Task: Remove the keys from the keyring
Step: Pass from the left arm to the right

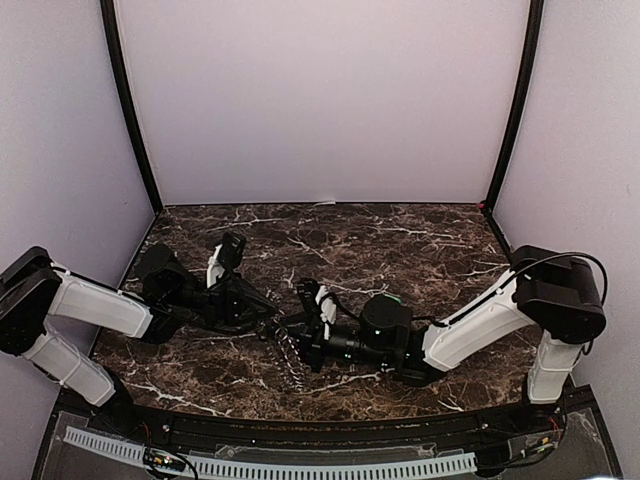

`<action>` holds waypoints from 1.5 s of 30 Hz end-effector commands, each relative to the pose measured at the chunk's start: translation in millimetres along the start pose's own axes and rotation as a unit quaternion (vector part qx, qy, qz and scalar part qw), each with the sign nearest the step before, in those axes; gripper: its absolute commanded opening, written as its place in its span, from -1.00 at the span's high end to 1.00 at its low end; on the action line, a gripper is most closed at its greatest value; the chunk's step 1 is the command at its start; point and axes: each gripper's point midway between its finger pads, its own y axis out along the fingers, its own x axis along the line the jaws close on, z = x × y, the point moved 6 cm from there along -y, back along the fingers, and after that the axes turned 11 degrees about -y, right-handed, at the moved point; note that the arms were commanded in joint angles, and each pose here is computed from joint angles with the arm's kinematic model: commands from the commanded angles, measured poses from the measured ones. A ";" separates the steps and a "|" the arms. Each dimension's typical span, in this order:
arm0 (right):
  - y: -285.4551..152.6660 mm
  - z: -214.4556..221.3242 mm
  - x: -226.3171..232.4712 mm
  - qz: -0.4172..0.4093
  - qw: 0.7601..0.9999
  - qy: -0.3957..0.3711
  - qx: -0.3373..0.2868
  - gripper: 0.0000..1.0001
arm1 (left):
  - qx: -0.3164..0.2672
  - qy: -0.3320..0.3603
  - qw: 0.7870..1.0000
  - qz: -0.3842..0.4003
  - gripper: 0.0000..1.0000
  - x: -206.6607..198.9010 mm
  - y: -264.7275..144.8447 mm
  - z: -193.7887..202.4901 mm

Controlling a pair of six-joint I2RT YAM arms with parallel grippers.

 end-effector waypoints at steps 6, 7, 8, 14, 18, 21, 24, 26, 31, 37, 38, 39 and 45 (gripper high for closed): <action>3.1 -0.5 0.6 0.009 1.000 -0.010 -0.007 0.60 | -0.007 0.024 1.000 0.009 1.00 -6.3 -2.2 -4.1; 2.6 -0.2 0.4 0.011 1.000 -0.009 -0.006 0.67 | -0.007 0.024 1.000 0.008 1.00 -6.0 -2.4 -3.8; 1.7 0.6 0.1 0.012 1.000 -0.009 -0.005 0.71 | -0.008 0.025 1.000 0.006 1.00 -5.8 -2.4 -3.9; -5.8 1.6 -2.1 0.024 1.000 -0.011 -0.003 0.83 | -0.009 0.024 1.000 0.002 1.00 -4.3 -2.0 -4.7; -6.9 2.1 -0.6 0.020 1.000 -0.011 -0.002 0.97 | -0.009 0.025 1.000 0.002 1.00 -3.7 -1.6 -5.5; -7.4 2.3 -0.3 0.019 1.000 -0.011 -0.003 1.00 | -0.008 0.025 1.000 0.002 1.00 -3.3 -1.2 -5.6; -11.2 0.2 -1.5 0.024 1.000 -0.011 -0.010 1.00 | -0.006 0.026 1.000 -0.002 1.00 -1.9 -1.1 -4.6; -16.5 1.6 -3.1 0.034 0.999 -0.008 -0.009 1.00 | -0.003 0.025 1.000 -0.009 1.00 0.8 -1.3 -2.8; -35.9 3.6 -10.0 0.072 0.997 0.002 0.001 1.00 | 0.000 0.024 0.999 -0.034 1.00 8.8 -3.2 3.4; -51.2 13.0 -16.6 0.107 0.994 0.010 0.036 1.00 | 0.015 0.014 0.998 -0.055 1.00 24.0 -3.1 14.1; -52.4 13.6 -16.8 0.109 0.993 0.011 0.040 1.00 | 0.017 0.012 0.998 -0.057 1.00 26.6 -3.2 16.0; -53.7 13.9 -17.1 0.110 0.993 0.013 0.044 1.00 | 0.018 0.010 0.998 -0.061 1.00 29.6 -3.2 18.0; -53.1 16.1 -11.2 0.089 0.993 0.025 0.078 1.00 | 0.024 -0.009 0.996 -0.088 1.00 50.8 -3.7 31.3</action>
